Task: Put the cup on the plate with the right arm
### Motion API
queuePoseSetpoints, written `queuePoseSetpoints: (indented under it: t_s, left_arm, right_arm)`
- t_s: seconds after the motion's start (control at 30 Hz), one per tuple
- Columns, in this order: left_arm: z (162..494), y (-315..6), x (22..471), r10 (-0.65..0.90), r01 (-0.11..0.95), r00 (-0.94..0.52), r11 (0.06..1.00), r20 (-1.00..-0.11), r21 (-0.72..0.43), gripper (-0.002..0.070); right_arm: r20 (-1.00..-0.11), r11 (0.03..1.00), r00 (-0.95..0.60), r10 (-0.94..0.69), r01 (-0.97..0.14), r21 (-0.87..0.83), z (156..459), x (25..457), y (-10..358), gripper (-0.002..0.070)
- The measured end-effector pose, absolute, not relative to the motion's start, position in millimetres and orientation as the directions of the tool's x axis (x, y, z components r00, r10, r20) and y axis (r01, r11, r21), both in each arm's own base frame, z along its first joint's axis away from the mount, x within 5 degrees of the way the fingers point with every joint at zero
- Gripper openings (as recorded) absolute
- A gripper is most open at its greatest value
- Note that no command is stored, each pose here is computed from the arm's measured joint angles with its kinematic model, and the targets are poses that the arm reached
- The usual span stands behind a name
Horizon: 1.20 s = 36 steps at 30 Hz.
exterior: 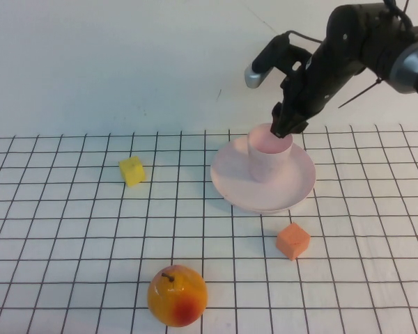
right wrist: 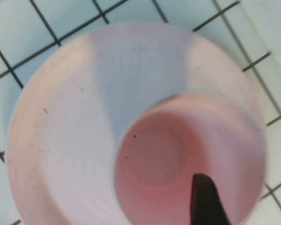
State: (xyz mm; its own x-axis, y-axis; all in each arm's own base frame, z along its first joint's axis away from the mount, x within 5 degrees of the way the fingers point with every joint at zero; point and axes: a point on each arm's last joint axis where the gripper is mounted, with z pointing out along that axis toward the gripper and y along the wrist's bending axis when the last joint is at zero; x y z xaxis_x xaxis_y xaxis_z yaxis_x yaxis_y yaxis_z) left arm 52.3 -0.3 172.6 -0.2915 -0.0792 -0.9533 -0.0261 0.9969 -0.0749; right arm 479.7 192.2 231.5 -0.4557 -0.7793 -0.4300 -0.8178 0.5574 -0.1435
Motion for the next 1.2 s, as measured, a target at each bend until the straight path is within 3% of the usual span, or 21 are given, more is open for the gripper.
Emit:
queuePoseSetpoints:
  t_s: [0.23, 0.33, 0.47, 0.53, 0.77, 1.0, 1.2]
  left_arm:
    - [173, 0, 52, -0.079, -0.026, -0.291, 0.997, -0.953, -0.075, -0.0003]
    - [173, 0, 52, -0.079, -0.026, -0.291, 0.997, -0.953, -0.075, -0.0003]
    - [173, 0, 52, -0.079, -0.026, -0.291, 0.997, -0.953, -0.075, -0.0003]
    - [173, 0, 52, -0.079, -0.026, -0.291, 0.997, -0.953, -0.075, -0.0003]
    - [173, 0, 52, -0.079, -0.026, -0.291, 0.997, -0.953, -0.075, -0.0003]
    - [173, 0, 52, -0.079, -0.026, -0.291, 0.997, -0.953, -0.075, -0.0003]
    - [173, 0, 52, -0.079, -0.026, -0.291, 0.997, -0.953, -0.075, -0.0003]
  right_arm:
    - [-0.478, 0.556, -0.418, -0.773, -0.809, -0.192, 297, 457, 184, 0.0318]
    - [-0.523, 0.561, -0.381, -0.762, -0.792, -0.241, 346, 436, 175, 0.0235]
    - [-0.591, 0.572, -0.320, -0.740, -0.762, -0.304, 411, 398, 161, 0.0063]
    - [-0.609, 0.574, -0.298, -0.735, -0.753, -0.324, 438, 376, 153, 0.0027]
    - [-0.686, 0.645, -0.239, -0.687, -0.635, -0.425, 522, 295, 115, 0.0000]
    - [-0.734, 0.709, -0.221, -0.642, -0.537, -0.457, 555, 214, 78, -0.0001]
    - [-0.718, 0.749, -0.322, -0.617, -0.520, -0.410, 527, 165, 56, -0.0001]
